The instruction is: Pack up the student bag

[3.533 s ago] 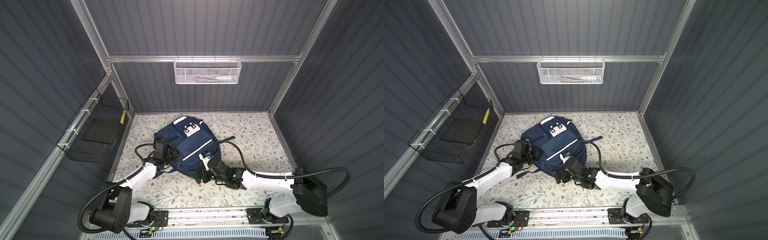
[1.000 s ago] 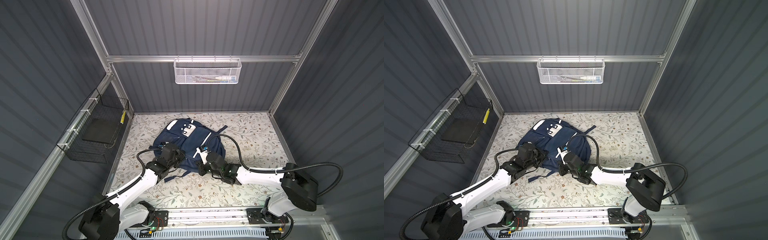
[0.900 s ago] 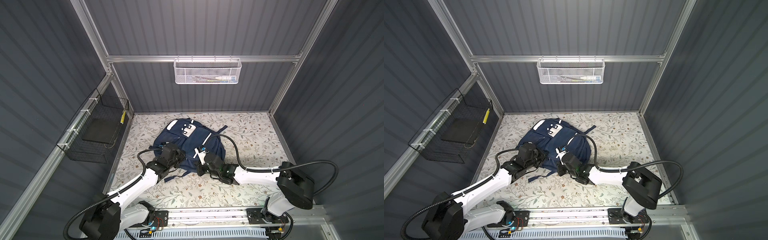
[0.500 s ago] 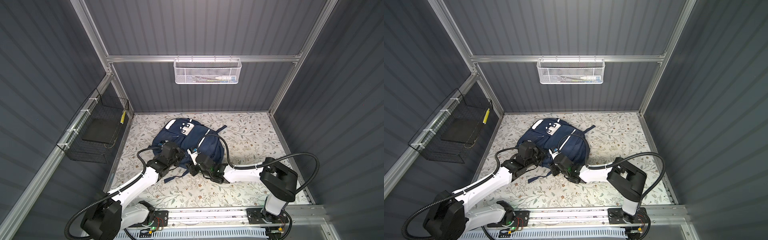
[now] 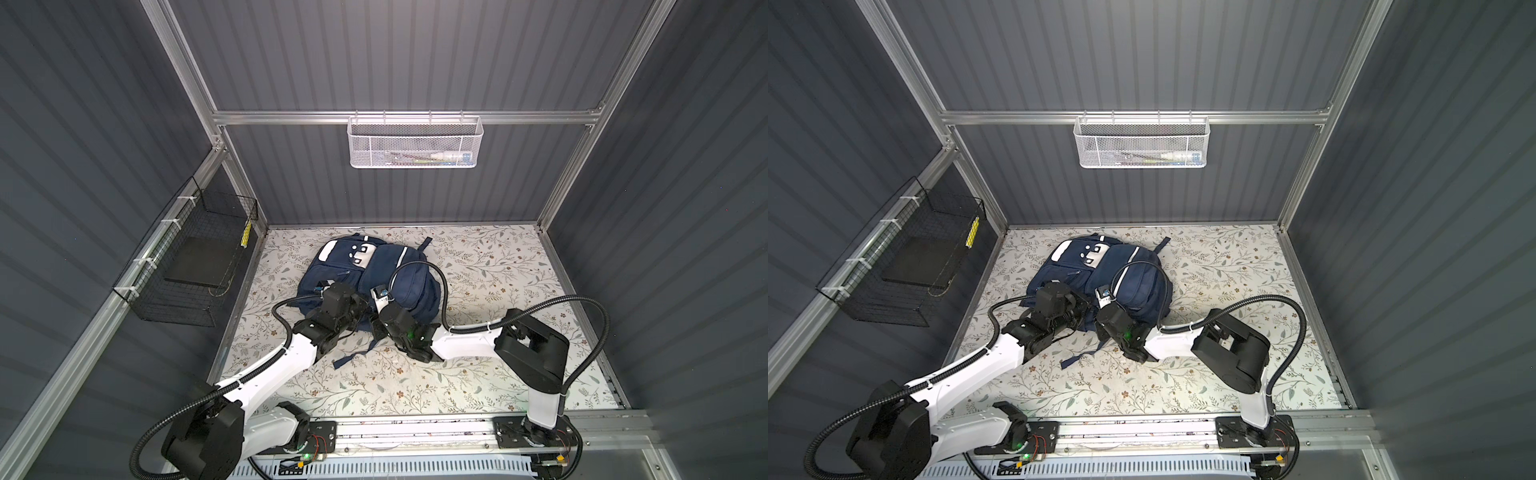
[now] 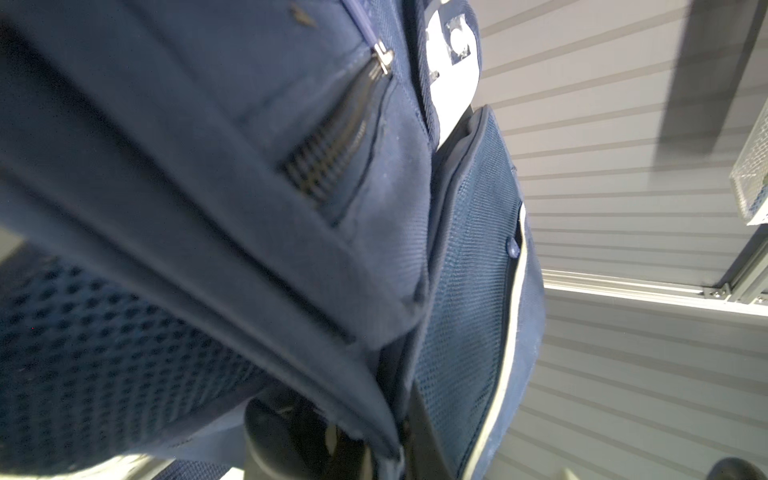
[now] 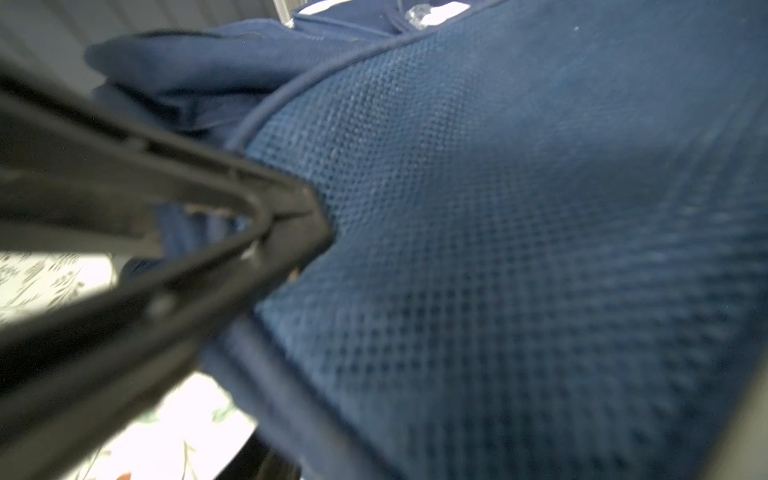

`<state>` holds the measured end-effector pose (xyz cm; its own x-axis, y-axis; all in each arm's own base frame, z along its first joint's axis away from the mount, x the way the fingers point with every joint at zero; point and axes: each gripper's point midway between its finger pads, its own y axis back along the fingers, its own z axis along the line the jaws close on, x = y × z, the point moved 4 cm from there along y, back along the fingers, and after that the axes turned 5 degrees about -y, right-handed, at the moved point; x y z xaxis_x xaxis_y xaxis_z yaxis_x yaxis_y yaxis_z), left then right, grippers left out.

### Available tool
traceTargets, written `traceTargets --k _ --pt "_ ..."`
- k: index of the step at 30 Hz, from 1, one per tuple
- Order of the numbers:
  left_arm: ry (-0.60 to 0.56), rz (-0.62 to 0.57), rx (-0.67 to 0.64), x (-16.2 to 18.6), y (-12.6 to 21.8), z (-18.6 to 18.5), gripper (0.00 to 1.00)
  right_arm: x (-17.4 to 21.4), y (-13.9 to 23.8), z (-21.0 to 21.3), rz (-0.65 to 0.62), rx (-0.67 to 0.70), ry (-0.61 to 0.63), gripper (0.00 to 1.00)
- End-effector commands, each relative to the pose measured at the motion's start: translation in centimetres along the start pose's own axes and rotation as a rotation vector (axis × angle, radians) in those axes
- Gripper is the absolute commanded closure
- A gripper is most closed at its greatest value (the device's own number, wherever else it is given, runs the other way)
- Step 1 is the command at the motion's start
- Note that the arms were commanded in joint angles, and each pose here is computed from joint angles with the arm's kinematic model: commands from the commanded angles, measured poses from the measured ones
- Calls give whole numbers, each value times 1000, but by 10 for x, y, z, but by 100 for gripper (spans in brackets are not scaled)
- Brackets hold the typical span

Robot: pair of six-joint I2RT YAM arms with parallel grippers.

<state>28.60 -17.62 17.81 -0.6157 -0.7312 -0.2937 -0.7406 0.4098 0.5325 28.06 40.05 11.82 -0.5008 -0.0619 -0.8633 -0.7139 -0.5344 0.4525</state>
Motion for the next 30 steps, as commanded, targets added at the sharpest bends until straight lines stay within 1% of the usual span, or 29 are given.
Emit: traceTargets --k 1,5,8,9,13,15,20,22,24,25,26,27,29,30 --pt "-59 245 134 44 14 -25 99 -44 -18 -34 -140 102 -96 62" --pt "-62 233 115 43 18 -17 99 -47 -8 -59 -130 132 -111 89" --pt "-74 211 79 42 18 -7 99 -41 7 -59 -87 102 -55 99" --pt "-81 200 62 40 18 -4 99 -37 12 -59 -67 92 -49 100" --pt "-127 152 -4 30 18 6 99 -14 34 -63 39 52 -66 100" --pt "-122 136 -16 23 17 10 99 -2 47 -69 90 57 -74 100" --pt "-143 105 -37 16 20 11 99 16 76 -82 154 63 -88 100" --pt "-136 112 -22 17 19 9 99 19 86 -88 160 64 -111 100" --pt "-123 131 -16 20 15 9 98 19 91 -88 138 42 -117 100" --pt "-113 146 2 22 14 7 95 16 92 -85 132 20 -115 100" --pt "-105 166 32 26 12 3 86 13 94 -78 123 -17 -109 100" --pt "-95 181 58 29 10 -1 82 9 95 -69 102 -55 -100 100" --pt "-87 206 80 35 9 -7 88 2 97 -51 60 -126 -101 96" --pt "-86 214 82 38 8 -10 92 -1 97 -41 41 -156 -106 91"
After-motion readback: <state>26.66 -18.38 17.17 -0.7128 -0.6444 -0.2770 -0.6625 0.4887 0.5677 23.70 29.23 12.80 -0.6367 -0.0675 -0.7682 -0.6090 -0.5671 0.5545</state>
